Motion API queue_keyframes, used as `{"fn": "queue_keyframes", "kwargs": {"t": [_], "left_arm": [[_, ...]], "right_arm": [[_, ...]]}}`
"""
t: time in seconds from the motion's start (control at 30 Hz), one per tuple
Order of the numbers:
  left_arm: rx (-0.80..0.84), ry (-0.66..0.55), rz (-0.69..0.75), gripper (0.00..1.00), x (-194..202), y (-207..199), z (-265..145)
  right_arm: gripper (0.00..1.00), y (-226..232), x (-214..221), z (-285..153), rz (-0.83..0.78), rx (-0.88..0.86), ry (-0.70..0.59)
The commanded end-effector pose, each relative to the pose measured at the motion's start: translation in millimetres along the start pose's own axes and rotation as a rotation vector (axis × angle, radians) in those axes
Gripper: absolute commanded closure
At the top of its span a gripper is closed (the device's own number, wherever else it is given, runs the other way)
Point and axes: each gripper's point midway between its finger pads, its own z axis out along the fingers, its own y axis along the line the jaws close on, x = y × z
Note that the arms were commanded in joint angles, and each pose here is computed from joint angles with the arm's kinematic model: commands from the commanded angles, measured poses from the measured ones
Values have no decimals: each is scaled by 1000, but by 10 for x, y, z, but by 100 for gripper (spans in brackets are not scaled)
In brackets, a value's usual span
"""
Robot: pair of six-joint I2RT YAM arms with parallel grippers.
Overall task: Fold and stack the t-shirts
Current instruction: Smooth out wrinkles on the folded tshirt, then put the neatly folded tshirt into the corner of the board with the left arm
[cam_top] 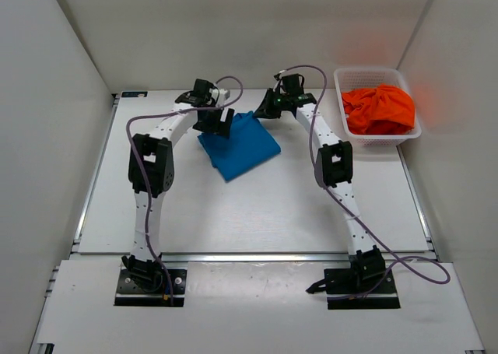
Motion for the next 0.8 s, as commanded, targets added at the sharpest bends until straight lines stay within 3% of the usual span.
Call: {"fn": "queue_keyframes", "kwargs": {"t": [0.0,0.13,0.17,0.2,0.37,0.43,0.57,0.77], "left_arm": [[-70,-207,-91,1,-536,251,-1004],[25,-175,-255,1,-185,204,-1222],[66,-109,-331,1,140,147,-1167],[86,-78,-359,1,271,119,-1116],[310,103,-563,1,924,-336,-818],[300,145,-573,2,1084,-418,-651],[276,172,-525,1,1083,-581,-491],[136,186,-435,1,1119,-493,-373]], "right_arm": [[92,509,-572,-560,-148,34,-152],[71,607,-884,-1180,-332,269,-254],[67,613,-938,-1460,-374,350,-265],[66,781,-1023,-1746,-386,358,-300],[65,551,-771,-2507,-270,438,-236],[65,552,-750,-2948,-240,461,-271],[67,339,-612,-3242,-112,419,-263],[72,421,-733,-3260,-97,359,-290]]}}
